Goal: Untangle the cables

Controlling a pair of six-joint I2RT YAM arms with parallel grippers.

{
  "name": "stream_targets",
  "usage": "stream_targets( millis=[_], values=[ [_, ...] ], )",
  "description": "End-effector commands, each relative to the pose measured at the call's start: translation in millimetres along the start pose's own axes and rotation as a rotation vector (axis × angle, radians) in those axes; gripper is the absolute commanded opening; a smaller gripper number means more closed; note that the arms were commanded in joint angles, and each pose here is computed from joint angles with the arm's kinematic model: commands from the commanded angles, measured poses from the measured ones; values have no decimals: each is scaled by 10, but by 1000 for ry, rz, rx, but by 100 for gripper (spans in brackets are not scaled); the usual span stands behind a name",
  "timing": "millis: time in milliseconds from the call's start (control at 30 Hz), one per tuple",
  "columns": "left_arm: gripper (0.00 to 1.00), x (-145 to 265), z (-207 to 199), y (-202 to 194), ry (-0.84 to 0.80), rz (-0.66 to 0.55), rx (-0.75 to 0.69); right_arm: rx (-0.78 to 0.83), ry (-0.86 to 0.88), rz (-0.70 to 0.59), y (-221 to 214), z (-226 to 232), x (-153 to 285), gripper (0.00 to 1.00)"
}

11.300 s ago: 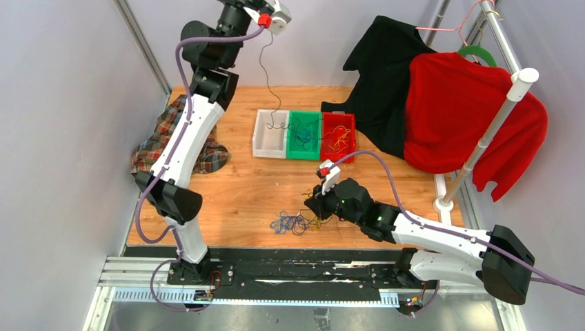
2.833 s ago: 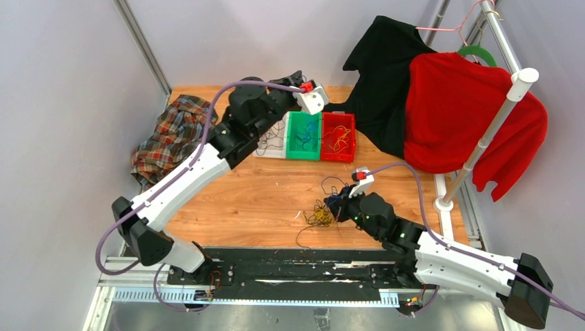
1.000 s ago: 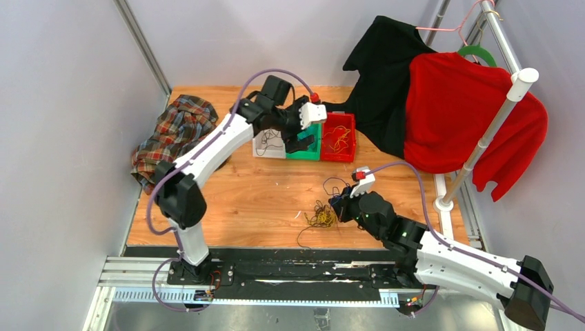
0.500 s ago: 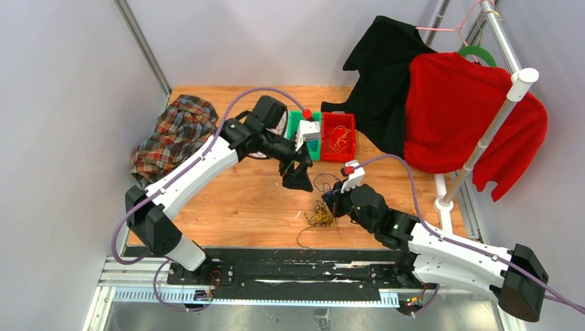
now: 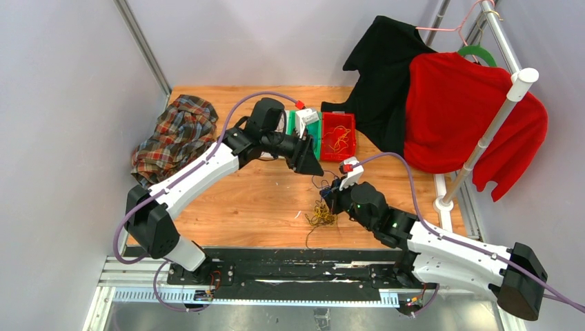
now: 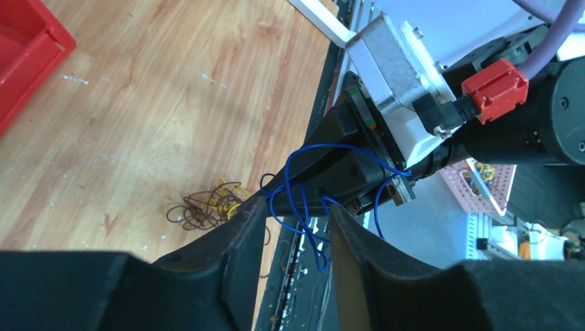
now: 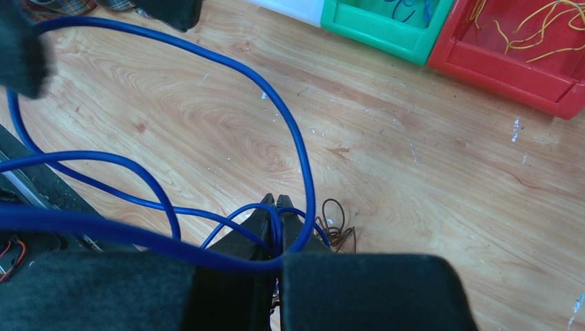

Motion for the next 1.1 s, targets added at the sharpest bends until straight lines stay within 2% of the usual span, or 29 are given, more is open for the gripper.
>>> stream_targets(
  millis=[0,67,167,300,333,367,400,433,467,567,800,900,1067],
  values=[
    [34,76,-145,25,-34,-18,-1,-11,-4,-79,274,12,-17,1],
    [21,111,-129,-7,-7,1,-10,-16,-11,-86,283,4,-17,1],
    [8,171,-162,-7,1,18,-5,-18,-22,-91,290,-9,-28,1],
    [3,249,-245,38,-4,12,1,-19,-15,-94,309,9,-46,1],
    [6,270,-264,50,-8,8,6,-19,-14,-94,314,12,-50,1],
    [17,282,-283,52,-18,9,13,-19,-12,-95,319,17,-53,1],
    [33,290,-300,39,-32,16,18,-19,-10,-96,324,19,-53,1],
    [41,296,-318,16,-48,27,20,-18,-7,-97,326,24,-54,1],
    [45,299,-326,-5,-58,34,21,-18,-5,-98,334,28,-53,1],
    [49,284,-309,-39,-64,31,37,-17,-2,-101,351,32,-53,1],
    [46,202,-184,-93,-50,38,57,-21,4,-107,378,48,-62,1],
    [39,174,-147,-107,-49,54,67,-23,4,-107,379,49,-65,1],
    [11,239,-104,5,2,18,20,-35,15,-100,352,71,-83,3]
  ],
)
Point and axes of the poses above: each gripper's point midway between its finger pads, its own x axis back along the fingers, its own z axis along the line the jaws close on, y = z × x, the point moved 5 cm from there along x, back along the fingers, and after that the axes turned 10 degrees about x, right-handed, at the moved point
